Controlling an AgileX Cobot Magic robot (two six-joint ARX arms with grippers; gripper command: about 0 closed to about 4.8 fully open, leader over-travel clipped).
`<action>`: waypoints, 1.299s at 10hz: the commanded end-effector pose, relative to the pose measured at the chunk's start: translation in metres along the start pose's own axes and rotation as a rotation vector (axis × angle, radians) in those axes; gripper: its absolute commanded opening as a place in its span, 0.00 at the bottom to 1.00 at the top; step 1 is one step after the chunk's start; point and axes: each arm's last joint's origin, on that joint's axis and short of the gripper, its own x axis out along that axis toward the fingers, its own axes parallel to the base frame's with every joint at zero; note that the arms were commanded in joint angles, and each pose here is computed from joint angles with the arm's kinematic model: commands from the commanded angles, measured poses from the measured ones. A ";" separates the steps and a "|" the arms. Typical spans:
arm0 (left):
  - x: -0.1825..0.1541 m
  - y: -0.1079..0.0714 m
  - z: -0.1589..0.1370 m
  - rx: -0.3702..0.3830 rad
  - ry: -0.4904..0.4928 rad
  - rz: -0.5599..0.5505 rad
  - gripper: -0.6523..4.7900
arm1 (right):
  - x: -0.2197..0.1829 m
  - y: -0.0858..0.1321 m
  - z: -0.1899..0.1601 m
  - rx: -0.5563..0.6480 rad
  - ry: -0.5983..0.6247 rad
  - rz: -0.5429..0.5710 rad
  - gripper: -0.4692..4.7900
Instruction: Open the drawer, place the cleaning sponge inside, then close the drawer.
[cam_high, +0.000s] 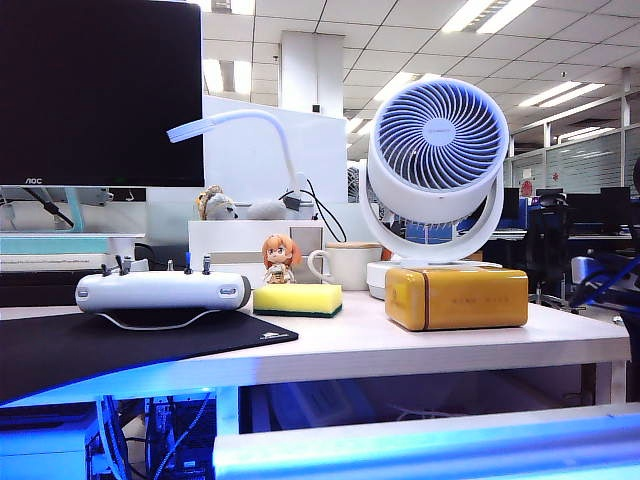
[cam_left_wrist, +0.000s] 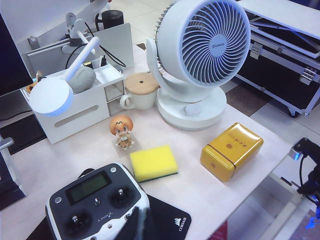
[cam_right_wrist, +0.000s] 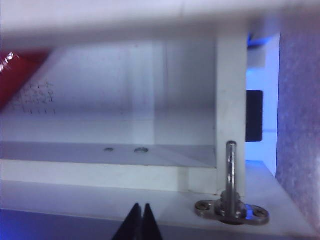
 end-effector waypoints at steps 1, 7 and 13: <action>-0.002 0.000 0.002 0.007 -0.018 -0.001 0.11 | 0.000 0.001 -0.005 -0.005 0.050 0.005 0.08; -0.002 0.000 0.003 0.009 -0.023 0.000 0.11 | 0.000 0.002 -0.022 0.002 0.189 -0.018 0.08; -0.002 0.000 0.003 0.009 -0.029 0.000 0.11 | 0.003 0.003 -0.046 0.032 0.316 -0.009 0.08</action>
